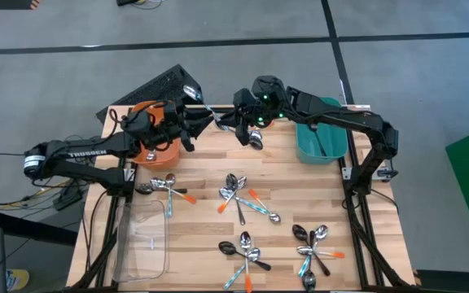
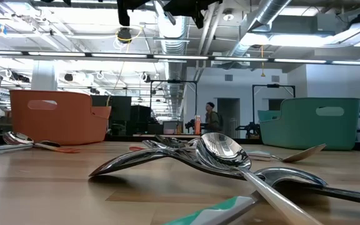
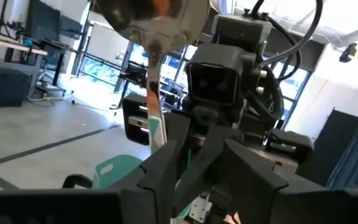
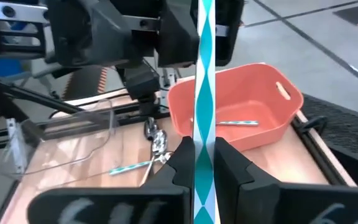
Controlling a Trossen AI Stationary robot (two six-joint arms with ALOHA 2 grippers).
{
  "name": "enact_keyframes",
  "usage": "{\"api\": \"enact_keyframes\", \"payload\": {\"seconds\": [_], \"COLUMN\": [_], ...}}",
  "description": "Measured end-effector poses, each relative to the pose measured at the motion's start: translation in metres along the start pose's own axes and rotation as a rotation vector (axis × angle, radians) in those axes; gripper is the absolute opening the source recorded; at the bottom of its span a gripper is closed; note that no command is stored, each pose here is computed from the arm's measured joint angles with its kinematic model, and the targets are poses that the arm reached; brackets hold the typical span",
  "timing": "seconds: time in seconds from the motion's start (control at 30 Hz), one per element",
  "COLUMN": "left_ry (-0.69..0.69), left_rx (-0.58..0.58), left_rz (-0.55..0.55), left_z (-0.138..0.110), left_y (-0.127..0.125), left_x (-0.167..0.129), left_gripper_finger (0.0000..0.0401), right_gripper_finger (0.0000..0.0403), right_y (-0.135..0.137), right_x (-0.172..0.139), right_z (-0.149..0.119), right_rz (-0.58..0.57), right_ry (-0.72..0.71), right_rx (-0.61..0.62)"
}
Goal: Sort silverware by color (type)
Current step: Put the white blue spoon into the orange bin
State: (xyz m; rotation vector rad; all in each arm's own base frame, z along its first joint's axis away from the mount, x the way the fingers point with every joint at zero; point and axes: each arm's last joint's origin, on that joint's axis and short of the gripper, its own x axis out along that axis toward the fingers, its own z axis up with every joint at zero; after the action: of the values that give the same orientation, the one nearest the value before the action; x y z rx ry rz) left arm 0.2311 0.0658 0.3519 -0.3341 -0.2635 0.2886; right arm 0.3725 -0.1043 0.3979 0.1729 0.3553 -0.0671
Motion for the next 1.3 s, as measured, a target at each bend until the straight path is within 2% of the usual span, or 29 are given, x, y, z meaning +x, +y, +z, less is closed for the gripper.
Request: {"api": "enact_keyframes", "payload": {"seconds": [0.27,0.4,0.53,0.73,0.8,0.9,1.1,1.17,1.3], "left_ry": [-0.006,-0.011,-0.042,-0.022,-0.023,-0.019,-0.003,0.002,0.04], "left_rx": [0.0,0.03,0.078,0.069,0.067,0.069,0.085,0.087,0.045], "left_rz": [0.008,0.099,0.109,0.048,0.046,0.058,0.011,0.008,0.048], "left_z": [0.005,0.008,0.013,0.013,0.014,0.014,0.016,0.016,0.015], "left_y": [-0.001,0.001,0.003,0.011,0.012,0.014,0.018,0.02,0.025], "left_x": [-0.004,-0.011,-0.012,-0.008,-0.008,-0.008,-0.008,-0.008,-0.011], "left_gripper_finger": [0.0206,0.024,0.0249,0.0246,0.0233,0.0187,0.0033,0.0016,0.0016], "right_gripper_finger": [0.0046,0.0046,0.0046,0.0046,0.0046,0.0046,0.0058,0.0074,0.0117], "right_y": [0.0,0.0,0.002,0.012,0.013,0.011,0.003,0.002,-0.004], "right_x": [0.0,0.0,0.001,0.012,0.012,0.011,0.01,0.01,0.008], "right_z": [0.006,0.009,0.008,0.002,0.003,0.003,0.003,0.003,0.003], "right_rz": [-0.047,-0.04,-0.003,0.043,0.044,0.029,0.011,0.009,-0.003], "right_ry": [-0.06,-0.092,-0.091,-0.061,-0.073,-0.072,-0.067,-0.066,-0.066], "right_rx": [-0.017,-0.04,-0.085,-0.139,-0.15,-0.163,-0.134,-0.116,-0.093]}}
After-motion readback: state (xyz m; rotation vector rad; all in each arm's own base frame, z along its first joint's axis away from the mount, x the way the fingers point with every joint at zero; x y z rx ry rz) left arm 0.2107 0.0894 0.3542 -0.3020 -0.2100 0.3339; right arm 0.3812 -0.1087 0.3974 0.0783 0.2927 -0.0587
